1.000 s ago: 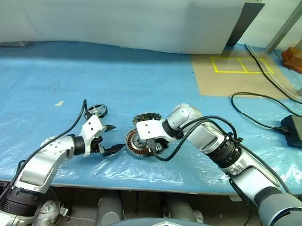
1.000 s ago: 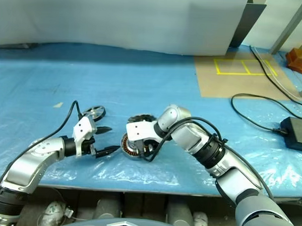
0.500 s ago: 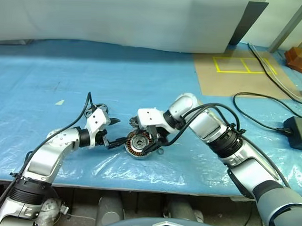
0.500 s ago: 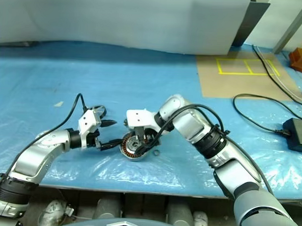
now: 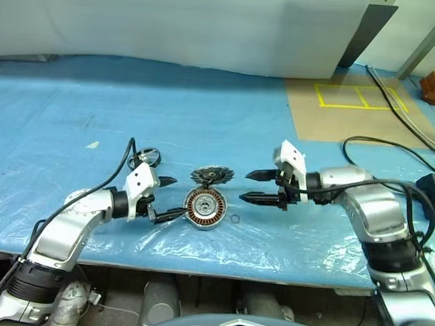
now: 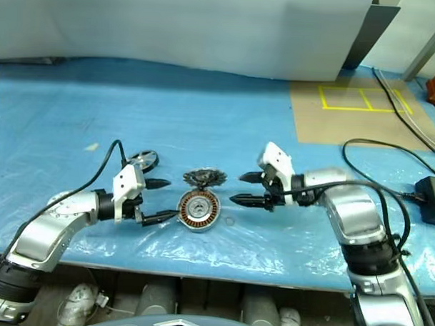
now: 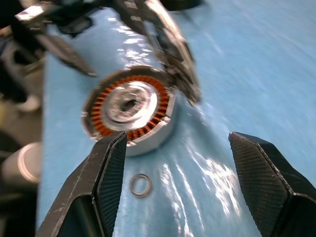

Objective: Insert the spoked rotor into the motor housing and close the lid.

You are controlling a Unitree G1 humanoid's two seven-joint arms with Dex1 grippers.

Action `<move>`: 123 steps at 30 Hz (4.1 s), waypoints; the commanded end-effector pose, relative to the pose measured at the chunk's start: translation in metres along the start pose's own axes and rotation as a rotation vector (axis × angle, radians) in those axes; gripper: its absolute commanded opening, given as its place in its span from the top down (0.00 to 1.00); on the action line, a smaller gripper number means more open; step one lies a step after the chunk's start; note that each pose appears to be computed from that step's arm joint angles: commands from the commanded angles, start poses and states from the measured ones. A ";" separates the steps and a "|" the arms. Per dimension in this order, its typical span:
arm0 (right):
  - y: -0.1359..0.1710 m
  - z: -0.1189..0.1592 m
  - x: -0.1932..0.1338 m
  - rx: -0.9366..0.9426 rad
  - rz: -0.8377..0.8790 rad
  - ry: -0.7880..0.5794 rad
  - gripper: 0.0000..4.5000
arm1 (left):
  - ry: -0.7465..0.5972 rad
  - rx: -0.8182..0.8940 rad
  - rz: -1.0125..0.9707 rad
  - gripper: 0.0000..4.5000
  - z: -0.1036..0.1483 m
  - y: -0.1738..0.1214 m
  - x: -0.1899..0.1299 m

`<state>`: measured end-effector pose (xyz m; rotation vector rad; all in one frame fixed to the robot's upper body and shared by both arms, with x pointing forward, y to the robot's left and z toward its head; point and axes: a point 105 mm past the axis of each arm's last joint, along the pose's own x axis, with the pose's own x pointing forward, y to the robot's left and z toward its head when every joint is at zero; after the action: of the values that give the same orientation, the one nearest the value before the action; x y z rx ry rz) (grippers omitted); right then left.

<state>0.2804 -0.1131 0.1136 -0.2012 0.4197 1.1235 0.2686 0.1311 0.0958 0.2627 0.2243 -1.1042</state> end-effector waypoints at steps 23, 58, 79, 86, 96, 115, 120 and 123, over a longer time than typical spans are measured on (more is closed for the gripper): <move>0.018 -0.065 0.028 -0.115 0.037 0.088 0.24 | 0.019 -0.005 -0.019 0.00 0.004 -0.011 -0.003; 0.013 -0.111 0.032 -0.195 0.006 0.183 0.85 | 0.036 -0.010 0.030 0.00 -0.004 -0.006 -0.003; 0.019 -0.002 0.044 -0.342 0.130 0.010 0.85 | 0.011 0.066 0.029 0.00 0.004 0.006 -0.001; 0.018 0.008 0.058 -0.371 0.162 -0.012 0.85 | 0.028 0.062 0.015 0.00 -0.002 -0.004 -0.006; 0.027 0.025 0.061 -0.421 0.275 -0.042 0.85 | 0.003 0.070 0.007 0.00 -0.001 -0.014 -0.008; 0.032 0.010 0.082 -0.445 0.367 0.004 0.85 | 0.020 0.089 -0.020 0.00 -0.005 -0.020 -0.009; 0.027 0.004 0.081 -0.453 0.359 0.027 0.85 | 0.020 0.092 -0.009 0.00 -0.006 -0.018 -0.008; 0.027 -0.001 0.081 -0.452 0.365 0.043 0.85 | 0.018 0.093 -0.006 0.00 -0.006 -0.018 -0.007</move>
<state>0.2862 -0.0347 0.0788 -0.5351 0.2506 1.5552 0.2485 0.1338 0.0837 0.3322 0.2262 -1.1140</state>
